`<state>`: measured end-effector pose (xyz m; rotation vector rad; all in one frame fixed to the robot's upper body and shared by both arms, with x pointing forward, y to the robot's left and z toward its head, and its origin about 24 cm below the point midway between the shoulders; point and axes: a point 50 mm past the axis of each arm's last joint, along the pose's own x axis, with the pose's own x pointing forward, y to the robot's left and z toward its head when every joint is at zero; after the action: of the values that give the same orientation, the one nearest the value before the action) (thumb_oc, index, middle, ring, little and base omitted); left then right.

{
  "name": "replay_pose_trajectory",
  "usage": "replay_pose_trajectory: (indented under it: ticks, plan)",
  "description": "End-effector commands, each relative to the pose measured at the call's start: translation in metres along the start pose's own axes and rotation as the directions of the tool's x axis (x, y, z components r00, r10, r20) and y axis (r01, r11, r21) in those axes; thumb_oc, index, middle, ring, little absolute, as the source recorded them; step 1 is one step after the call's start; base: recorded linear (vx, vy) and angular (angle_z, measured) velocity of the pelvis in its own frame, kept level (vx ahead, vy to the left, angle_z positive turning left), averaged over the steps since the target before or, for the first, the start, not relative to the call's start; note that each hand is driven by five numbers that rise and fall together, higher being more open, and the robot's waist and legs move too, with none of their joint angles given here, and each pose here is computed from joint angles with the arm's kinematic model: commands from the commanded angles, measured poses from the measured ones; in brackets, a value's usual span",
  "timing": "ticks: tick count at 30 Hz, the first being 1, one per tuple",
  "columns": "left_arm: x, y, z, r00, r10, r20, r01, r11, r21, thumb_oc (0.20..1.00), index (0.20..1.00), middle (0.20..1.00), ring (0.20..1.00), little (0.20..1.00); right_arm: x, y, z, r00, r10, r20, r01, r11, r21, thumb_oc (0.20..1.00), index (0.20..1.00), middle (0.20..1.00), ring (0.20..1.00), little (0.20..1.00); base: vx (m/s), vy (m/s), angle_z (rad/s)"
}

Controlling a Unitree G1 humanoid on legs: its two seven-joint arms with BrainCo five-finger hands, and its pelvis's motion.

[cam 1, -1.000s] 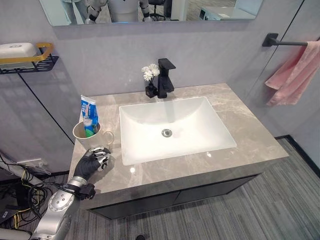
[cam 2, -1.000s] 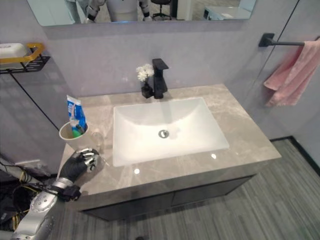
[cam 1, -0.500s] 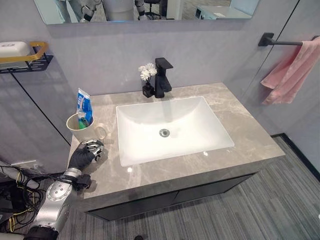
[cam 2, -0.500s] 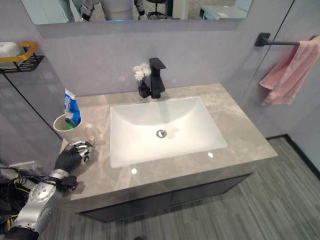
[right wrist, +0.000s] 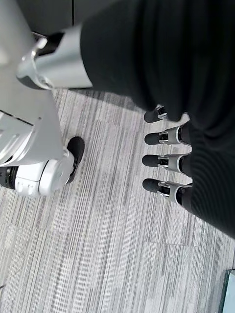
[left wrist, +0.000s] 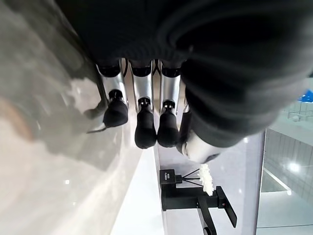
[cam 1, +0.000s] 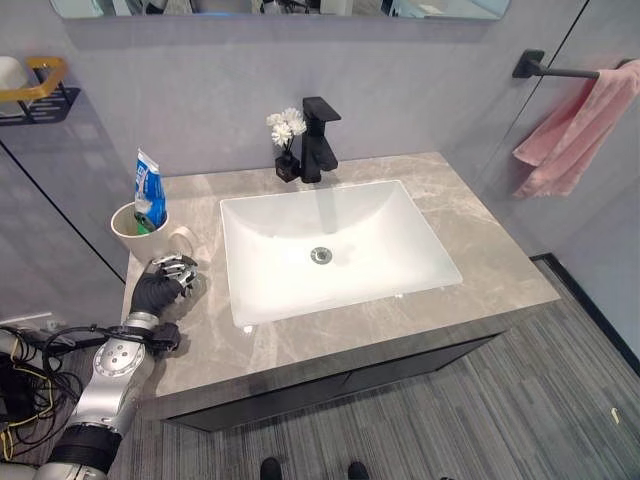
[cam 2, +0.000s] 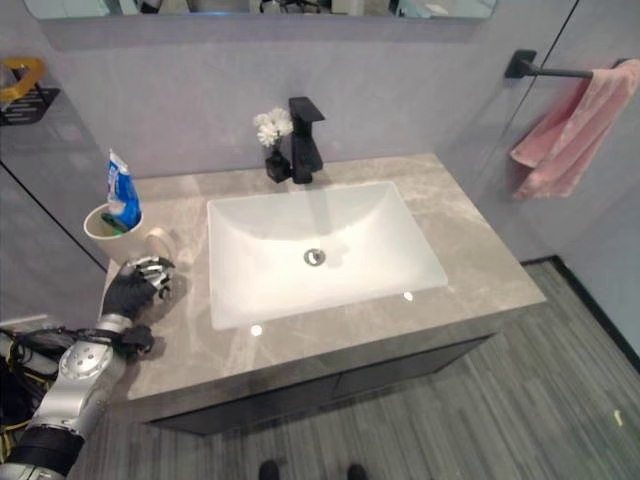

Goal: Put brush and paste in cup on sink, flatten towel.

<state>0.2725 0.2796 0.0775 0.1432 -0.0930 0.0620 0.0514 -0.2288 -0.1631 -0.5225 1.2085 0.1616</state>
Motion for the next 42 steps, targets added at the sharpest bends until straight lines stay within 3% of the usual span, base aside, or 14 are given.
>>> replay_pose_trajectory:
  ticks: [1,7,20,42]
  plan:
    - [0.006,0.003,0.009,0.999,0.023,0.04,-0.024,1.0,0.01,0.2,0.2,0.2,0.2,0.2,0.004,-0.02,0.018,0.997,-0.056,0.051,0.058,0.998,-0.038,1.0,1.0,1.0,1.0,1.0,0.0,0.0,0.0]
    - [-0.004,0.001,0.006,0.999,0.023,0.038,-0.023,1.0,0.007,0.2,0.2,0.2,0.2,0.2,0.004,-0.016,0.017,0.998,-0.045,0.046,0.047,0.998,-0.04,1.0,1.0,1.0,1.0,1.0,0.0,0.0,0.0]
    - [-0.032,0.03,-0.003,0.995,0.097,-0.012,-0.096,0.994,0.05,0.2,0.2,0.2,0.2,0.2,0.005,-0.023,0.014,0.998,-0.062,0.029,0.063,0.997,-0.031,1.0,1.0,1.0,1.0,1.0,0.0,0.001,0.01]
    - [0.013,0.033,0.024,0.965,0.236,0.115,-0.241,0.97,0.028,0.2,0.2,0.2,0.2,0.2,0.006,-0.032,0.027,0.993,-0.092,0.069,0.093,0.996,-0.014,1.0,1.0,1.0,1.0,1.0,-0.01,0.007,-0.01]
